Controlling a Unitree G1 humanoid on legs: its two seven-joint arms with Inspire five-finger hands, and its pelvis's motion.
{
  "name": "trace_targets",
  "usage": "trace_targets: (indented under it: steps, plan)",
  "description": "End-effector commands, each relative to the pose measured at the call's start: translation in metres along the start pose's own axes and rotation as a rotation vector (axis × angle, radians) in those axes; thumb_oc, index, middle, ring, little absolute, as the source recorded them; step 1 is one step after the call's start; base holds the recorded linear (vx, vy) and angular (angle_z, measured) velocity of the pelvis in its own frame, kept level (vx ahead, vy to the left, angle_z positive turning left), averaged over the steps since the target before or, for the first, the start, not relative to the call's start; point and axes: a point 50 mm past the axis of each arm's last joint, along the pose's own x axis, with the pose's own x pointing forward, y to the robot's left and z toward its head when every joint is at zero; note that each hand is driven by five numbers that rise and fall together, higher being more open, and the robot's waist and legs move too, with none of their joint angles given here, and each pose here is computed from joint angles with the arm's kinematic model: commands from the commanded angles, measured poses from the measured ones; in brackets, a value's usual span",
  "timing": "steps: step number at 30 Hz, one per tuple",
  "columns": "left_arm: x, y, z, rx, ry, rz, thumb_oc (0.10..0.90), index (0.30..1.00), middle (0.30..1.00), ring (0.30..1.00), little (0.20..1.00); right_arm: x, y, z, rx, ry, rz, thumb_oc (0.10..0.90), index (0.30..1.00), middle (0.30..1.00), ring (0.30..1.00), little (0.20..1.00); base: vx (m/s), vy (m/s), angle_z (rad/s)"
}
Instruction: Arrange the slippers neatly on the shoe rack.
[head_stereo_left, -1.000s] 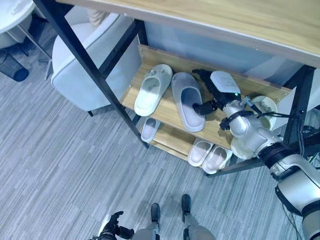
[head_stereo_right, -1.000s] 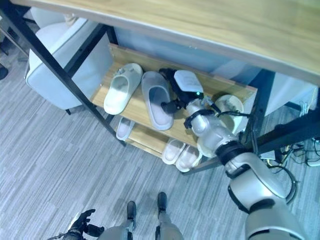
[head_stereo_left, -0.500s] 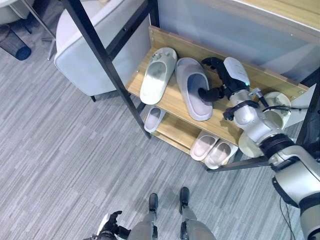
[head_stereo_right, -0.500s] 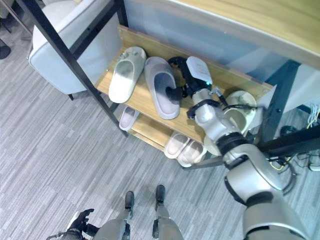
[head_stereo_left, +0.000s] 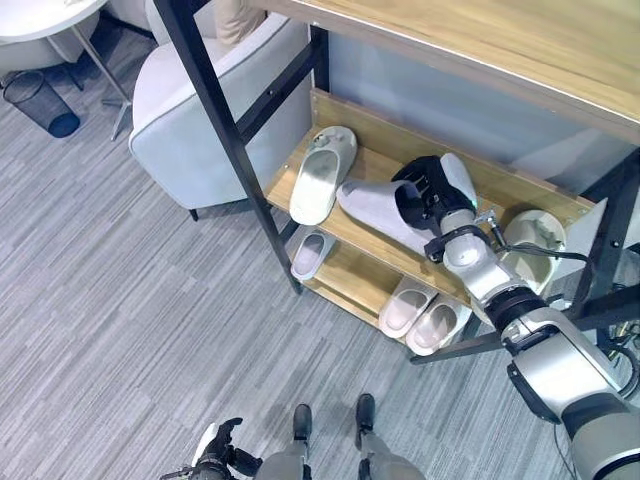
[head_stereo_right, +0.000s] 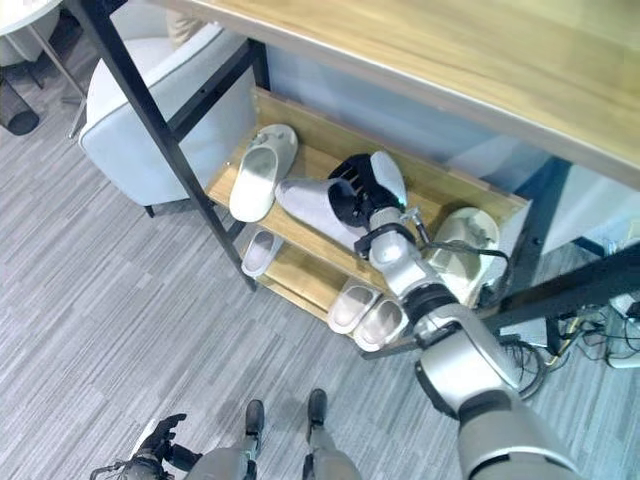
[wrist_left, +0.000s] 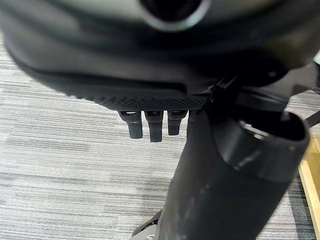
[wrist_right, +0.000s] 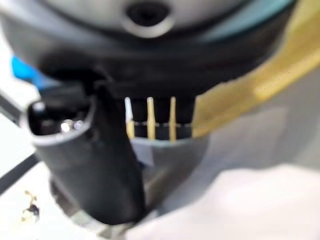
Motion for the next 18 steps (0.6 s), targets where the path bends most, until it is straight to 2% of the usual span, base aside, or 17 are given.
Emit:
trace_targets:
  steps: [1,8,9,14,15,16,18]
  plan:
    - [-0.004,0.003,-0.022,0.046,0.076,-0.011,0.8,0.9,0.9,0.9,0.9,0.004,-0.009,0.011,0.006,-0.049,-0.075,0.4,0.3,0.3,0.3,0.3,0.03,-0.006,-0.24]
    - [-0.005,-0.006,-0.015,-0.025,0.062,-0.02,0.8,0.9,0.9,0.9,0.9,-0.034,0.006,0.001,0.25,-0.086,-0.143,0.4,0.3,0.3,0.3,0.3,0.02,0.011,-0.11]
    - [-0.005,-0.006,-0.014,-0.044,0.06,-0.015,0.8,0.9,0.9,0.9,0.9,-0.049,0.013,0.0,0.318,-0.107,-0.129,0.4,0.3,0.3,0.3,0.3,0.0,0.0,0.0]
    - [-0.003,-0.008,-0.007,-0.063,0.042,-0.016,0.8,0.9,0.9,0.9,0.9,-0.074,0.018,0.001,0.423,-0.153,-0.072,0.4,0.3,0.3,0.3,0.3,-0.03,0.016,-0.04]
    - [-0.003,-0.008,-0.004,-0.076,0.033,-0.013,0.8,0.9,0.9,0.9,0.9,-0.089,0.025,0.0,0.523,-0.154,-0.028,0.4,0.3,0.3,0.3,0.3,-0.05,0.027,0.02]
    - [-0.003,-0.008,-0.005,-0.076,0.034,-0.014,0.8,0.9,0.9,0.9,0.9,-0.09,0.025,0.0,0.523,-0.152,-0.027,0.4,0.3,0.3,0.3,0.3,-0.09,0.041,0.02]
    - [-0.002,-0.009,0.001,-0.087,0.014,-0.019,0.8,0.9,0.9,0.9,0.9,-0.11,0.04,0.003,0.684,-0.16,0.075,0.4,0.3,0.3,0.3,0.3,-0.09,0.038,-0.02]
